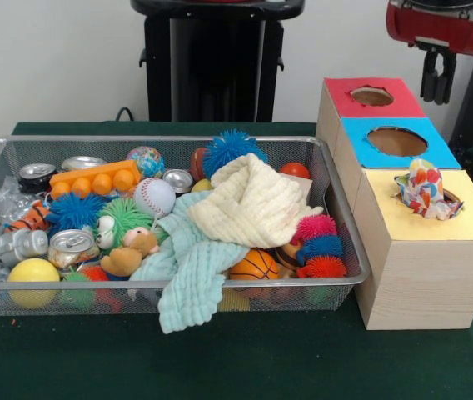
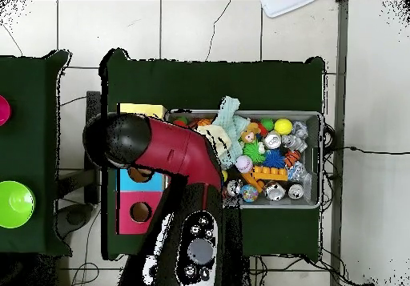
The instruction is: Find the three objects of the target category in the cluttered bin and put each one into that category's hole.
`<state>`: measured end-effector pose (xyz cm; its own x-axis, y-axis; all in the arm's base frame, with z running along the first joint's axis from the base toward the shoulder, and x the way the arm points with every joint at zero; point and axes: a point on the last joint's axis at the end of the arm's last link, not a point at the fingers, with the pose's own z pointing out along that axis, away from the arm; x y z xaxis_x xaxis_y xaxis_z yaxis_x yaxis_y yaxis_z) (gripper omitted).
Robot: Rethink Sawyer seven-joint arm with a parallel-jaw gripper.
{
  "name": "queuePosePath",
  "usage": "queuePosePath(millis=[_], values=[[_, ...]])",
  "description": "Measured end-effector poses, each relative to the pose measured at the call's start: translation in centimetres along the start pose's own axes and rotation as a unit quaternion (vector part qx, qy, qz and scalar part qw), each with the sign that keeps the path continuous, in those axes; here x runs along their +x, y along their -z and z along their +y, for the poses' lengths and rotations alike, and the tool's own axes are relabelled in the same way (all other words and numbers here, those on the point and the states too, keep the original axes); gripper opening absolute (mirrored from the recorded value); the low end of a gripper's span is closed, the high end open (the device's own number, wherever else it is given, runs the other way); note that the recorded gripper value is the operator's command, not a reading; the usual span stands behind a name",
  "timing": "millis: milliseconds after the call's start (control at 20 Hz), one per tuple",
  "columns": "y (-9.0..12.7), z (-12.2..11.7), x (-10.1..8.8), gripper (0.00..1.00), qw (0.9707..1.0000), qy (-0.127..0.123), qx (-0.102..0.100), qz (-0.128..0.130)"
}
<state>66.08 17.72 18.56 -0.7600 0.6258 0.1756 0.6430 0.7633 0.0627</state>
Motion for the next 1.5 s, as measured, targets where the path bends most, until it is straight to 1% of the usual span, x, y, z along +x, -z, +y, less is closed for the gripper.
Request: queuePosePath(millis=[150,350,750,1200,1500], values=[[0.6,-0.4,-0.2,0.00,1.0000,0.001,0.002,-0.007],[1.1,-0.4,-0.3,0.00,0.9999,0.001,0.000,-0.011],[1.0,-0.6,-0.5,0.00,0.9999,0.000,0.002,-0.011],[-0.5,-0.8,-0.8,0.00,0.9999,-0.002,0.008,-0.010],[-1.9,-0.8,-1.1,0.00,0.9997,-0.001,0.008,-0.022]])
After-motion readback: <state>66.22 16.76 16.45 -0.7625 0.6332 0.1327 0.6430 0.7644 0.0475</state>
